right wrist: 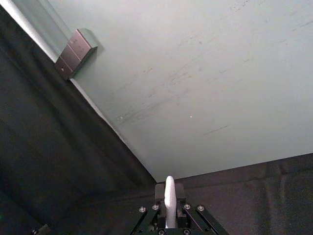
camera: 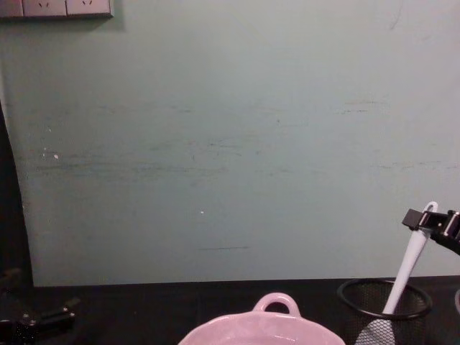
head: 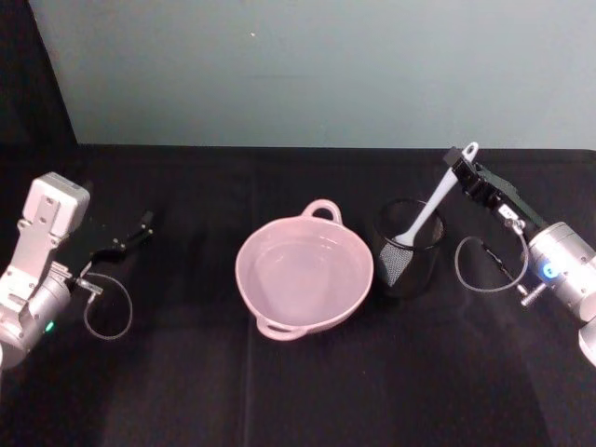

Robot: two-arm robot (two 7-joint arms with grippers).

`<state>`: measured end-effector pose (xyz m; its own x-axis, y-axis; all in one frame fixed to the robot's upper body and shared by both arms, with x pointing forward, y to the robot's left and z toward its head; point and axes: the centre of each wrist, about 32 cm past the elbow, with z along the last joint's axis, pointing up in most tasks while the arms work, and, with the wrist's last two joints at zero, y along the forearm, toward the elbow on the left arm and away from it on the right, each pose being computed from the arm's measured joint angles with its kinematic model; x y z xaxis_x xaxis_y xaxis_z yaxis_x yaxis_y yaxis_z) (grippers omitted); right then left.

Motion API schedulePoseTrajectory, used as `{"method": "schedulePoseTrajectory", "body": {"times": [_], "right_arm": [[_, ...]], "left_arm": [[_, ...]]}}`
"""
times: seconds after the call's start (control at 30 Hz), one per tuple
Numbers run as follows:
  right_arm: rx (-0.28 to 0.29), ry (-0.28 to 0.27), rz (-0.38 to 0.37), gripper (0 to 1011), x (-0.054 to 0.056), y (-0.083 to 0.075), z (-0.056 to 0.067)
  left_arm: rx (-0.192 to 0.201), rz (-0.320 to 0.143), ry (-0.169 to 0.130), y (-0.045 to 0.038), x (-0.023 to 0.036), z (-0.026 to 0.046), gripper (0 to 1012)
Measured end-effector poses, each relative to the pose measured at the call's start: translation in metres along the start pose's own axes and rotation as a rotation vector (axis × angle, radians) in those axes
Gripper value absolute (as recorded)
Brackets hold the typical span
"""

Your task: Use the one hand to pick up the spoon and stir the clear water in the bowl.

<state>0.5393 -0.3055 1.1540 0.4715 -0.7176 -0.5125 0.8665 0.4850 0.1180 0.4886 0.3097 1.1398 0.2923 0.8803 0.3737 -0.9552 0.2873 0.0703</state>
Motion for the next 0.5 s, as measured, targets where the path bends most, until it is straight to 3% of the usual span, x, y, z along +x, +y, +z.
{"method": "schedulePoseTrajectory", "body": {"times": [0.1, 0.27, 0.5], "right_arm": [[-0.001, -0.002, 0.001, 116, 0.0005, 0.0007, -0.0004], [-0.002, -0.004, 0.004, 209, 0.0011, 0.0009, -0.0007], [-0.007, 0.0, -0.006, 468, 0.0035, -0.0028, -0.0003]], "left_arm": [[0.0, 0.0, 0.0, 0.0, 0.0, 0.0, 1011], [0.0, 0.0, 0.0, 0.0, 0.0, 0.0, 1011], [0.0, 0.0, 0.0, 0.0, 0.0, 0.0, 1011]]}}
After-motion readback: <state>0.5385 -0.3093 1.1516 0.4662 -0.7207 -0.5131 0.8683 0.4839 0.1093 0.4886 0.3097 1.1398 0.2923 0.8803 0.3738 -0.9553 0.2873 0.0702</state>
